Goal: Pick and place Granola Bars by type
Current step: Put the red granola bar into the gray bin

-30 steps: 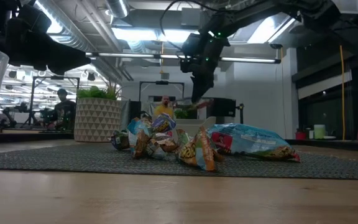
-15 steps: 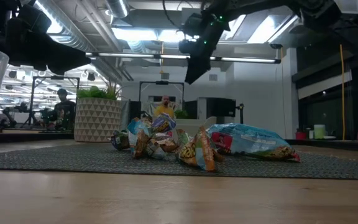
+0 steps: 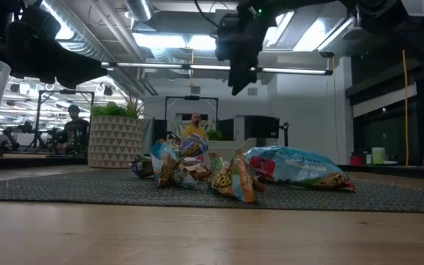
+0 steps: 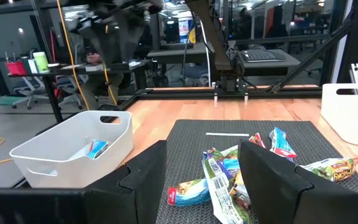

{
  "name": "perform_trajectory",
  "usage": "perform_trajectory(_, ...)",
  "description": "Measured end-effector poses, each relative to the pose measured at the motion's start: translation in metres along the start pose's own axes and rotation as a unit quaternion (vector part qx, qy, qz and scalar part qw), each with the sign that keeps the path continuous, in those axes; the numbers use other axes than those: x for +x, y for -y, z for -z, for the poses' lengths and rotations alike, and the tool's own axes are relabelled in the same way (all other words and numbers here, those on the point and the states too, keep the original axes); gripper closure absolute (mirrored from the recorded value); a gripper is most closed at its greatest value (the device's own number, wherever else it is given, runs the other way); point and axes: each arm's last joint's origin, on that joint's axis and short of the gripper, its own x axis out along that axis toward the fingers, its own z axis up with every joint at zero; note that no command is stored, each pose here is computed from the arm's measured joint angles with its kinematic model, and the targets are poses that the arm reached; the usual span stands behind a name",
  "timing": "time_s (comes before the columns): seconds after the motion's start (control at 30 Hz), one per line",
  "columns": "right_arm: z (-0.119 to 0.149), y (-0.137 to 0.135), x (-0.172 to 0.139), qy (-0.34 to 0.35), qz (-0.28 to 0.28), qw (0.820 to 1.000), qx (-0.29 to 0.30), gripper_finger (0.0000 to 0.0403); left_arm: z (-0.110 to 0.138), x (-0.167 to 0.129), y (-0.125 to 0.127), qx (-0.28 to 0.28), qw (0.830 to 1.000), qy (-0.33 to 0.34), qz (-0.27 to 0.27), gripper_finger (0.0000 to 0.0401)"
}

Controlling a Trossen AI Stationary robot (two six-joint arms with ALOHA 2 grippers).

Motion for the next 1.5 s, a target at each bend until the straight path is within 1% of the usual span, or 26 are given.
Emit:
perform_trajectory(0.1,0.005,-0.017,-0.011,-0.012,-0.002,1.000,-0.006,0.0178,0.000,0.000,0.000,0.000,1.000,0.000,0.000,0.0210)
perform_trajectory(0.23,0.012,-0.046,-0.033,-0.013,0.020,1.000,-0.017,0.0178,0.000,0.000,0.000,0.000,1.000,0.000,0.000,0.0212)
perform_trajectory(0.4,0.030,-0.092,-0.079,0.028,0.043,0.998,-0.044,0.0178,0.000,0.000,0.000,0.000,1.000,0.000,0.000,0.0209)
perform_trajectory(0.53,0.050,-0.131,-0.117,0.082,0.059,0.993,-0.061,0.0178,0.000,0.000,0.000,0.000,1.000,0.000,0.000,0.0212)
perform_trajectory(0.63,0.066,-0.154,-0.141,0.120,0.066,0.988,-0.069,0.0178,0.000,0.000,0.000,0.000,1.000,0.000,0.000,0.0212)
perform_trajectory(0.73,0.079,-0.170,-0.155,0.140,0.064,0.984,-0.088,0.0178,0.000,0.000,0.000,0.000,1.000,0.000,0.000,0.0209)
perform_trajectory(0.8,0.088,-0.179,-0.161,0.138,0.055,0.984,-0.100,0.0178,0.000,0.000,0.000,0.000,1.000,0.000,0.000,0.0209)
perform_trajectory(0.87,0.094,-0.187,-0.163,0.133,0.037,0.986,-0.091,0.0178,0.000,0.000,0.000,0.000,1.000,0.000,0.000,0.0211)
perform_trajectory(1.0,0.101,-0.204,-0.161,0.122,0.004,0.990,-0.068,0.0178,0.000,0.000,0.000,0.000,1.000,0.000,0.000,0.0212)
perform_trajectory(1.07,0.104,-0.213,-0.156,0.113,-0.004,0.991,-0.076,0.0178,0.000,0.000,0.000,0.000,1.000,0.000,0.000,0.0210)
perform_trajectory(1.17,0.108,-0.228,-0.141,0.082,-0.008,0.992,-0.099,0.0178,0.000,0.000,0.000,0.000,1.000,0.000,0.000,0.0209)
perform_trajectory(1.27,0.115,-0.244,-0.118,0.039,-0.010,0.989,-0.141,0.0178,0.000,0.000,0.000,0.000,1.000,0.000,0.000,0.0212)
perform_trajectory(1.37,0.123,-0.259,-0.087,-0.007,-0.010,0.982,-0.187,0.0178,0.000,0.000,0.000,0.000,1.000,0.000,0.000,0.0212)
perform_trajectory(1.5,0.135,-0.272,-0.041,-0.030,-0.015,0.973,-0.228,0.0178,0.000,0.000,0.000,0.000,1.000,0.000,0.000,0.0209)
